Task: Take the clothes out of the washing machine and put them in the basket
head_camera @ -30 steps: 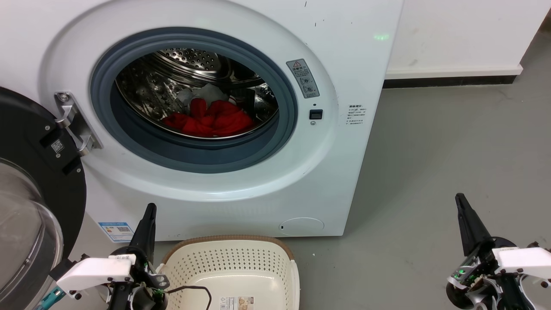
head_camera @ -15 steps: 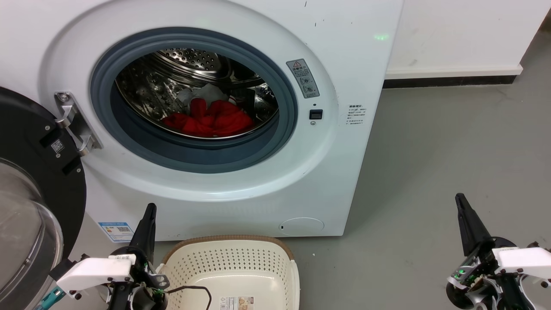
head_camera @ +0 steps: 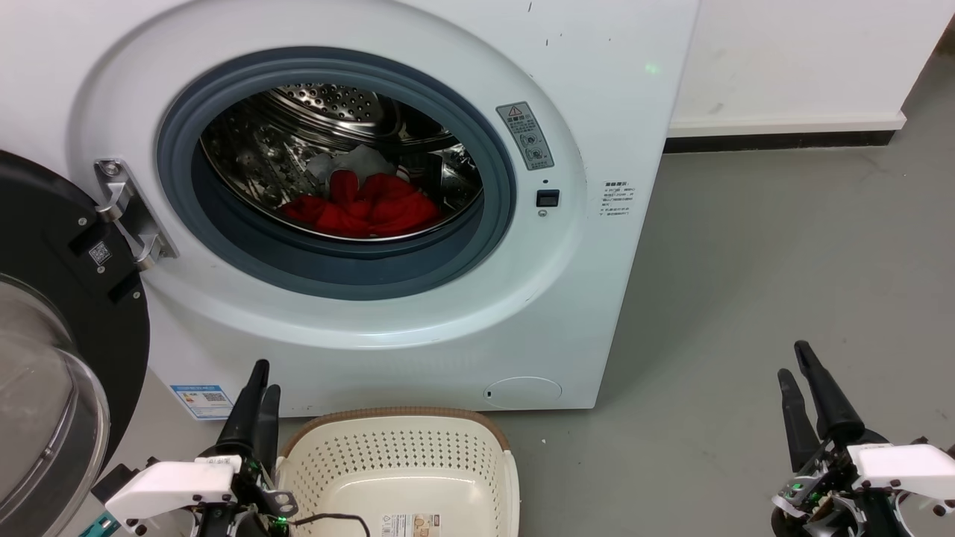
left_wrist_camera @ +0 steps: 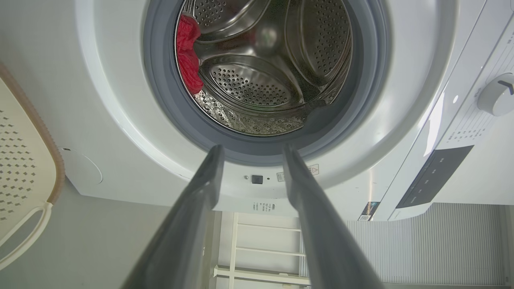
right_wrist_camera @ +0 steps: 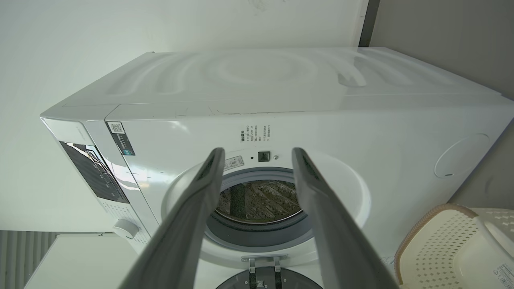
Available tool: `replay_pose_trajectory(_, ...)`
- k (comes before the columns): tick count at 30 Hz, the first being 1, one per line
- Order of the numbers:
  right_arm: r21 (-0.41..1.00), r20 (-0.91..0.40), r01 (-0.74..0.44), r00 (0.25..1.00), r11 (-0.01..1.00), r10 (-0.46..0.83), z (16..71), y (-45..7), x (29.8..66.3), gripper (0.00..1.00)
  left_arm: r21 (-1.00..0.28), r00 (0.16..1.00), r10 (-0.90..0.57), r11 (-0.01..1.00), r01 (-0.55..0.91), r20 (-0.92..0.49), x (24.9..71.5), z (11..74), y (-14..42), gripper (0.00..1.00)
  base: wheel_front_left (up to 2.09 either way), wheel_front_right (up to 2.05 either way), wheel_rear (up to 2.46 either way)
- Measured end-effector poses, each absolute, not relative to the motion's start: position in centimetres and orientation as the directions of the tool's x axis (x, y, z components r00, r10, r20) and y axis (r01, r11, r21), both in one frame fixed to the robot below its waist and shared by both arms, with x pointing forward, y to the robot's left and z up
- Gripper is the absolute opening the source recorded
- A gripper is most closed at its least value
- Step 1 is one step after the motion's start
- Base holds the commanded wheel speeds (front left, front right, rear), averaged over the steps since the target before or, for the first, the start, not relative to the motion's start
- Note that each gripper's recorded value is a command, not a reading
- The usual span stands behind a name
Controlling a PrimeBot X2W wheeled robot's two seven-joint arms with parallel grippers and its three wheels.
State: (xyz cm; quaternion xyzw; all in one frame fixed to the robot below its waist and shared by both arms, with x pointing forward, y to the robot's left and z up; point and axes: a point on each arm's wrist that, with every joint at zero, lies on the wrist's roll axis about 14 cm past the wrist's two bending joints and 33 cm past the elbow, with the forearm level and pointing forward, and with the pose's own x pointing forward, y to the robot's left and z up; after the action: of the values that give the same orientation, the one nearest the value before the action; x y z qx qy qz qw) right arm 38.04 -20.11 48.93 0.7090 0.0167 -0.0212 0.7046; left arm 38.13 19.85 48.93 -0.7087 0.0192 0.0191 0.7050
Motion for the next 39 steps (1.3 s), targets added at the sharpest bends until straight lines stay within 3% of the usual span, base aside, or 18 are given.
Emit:
replay_pose_trajectory(16,0.995,-0.030,0.032,0.999,0.098,-0.026,49.7,-19.6,38.2,1.00,-0.997,1.000,0.007,0.081,-0.014,-0.014,38.5,50.3,18.8,1.00,0.00,0.00,0.00)
replay_pose_trajectory(28,0.931,0.008,0.005,0.999,0.365,-0.032,50.9,-19.5,38.1,1.00,-0.952,0.999,0.001,0.306,0.033,0.035,38.7,51.8,18.2,1.00,0.00,0.00,0.00)
replay_pose_trajectory(39,0.771,0.034,-0.020,0.999,0.637,-0.010,51.5,-18.9,37.8,1.00,-0.850,0.998,-0.019,0.523,0.064,0.064,39.1,52.6,17.5,1.00,0.00,0.00,0.00)
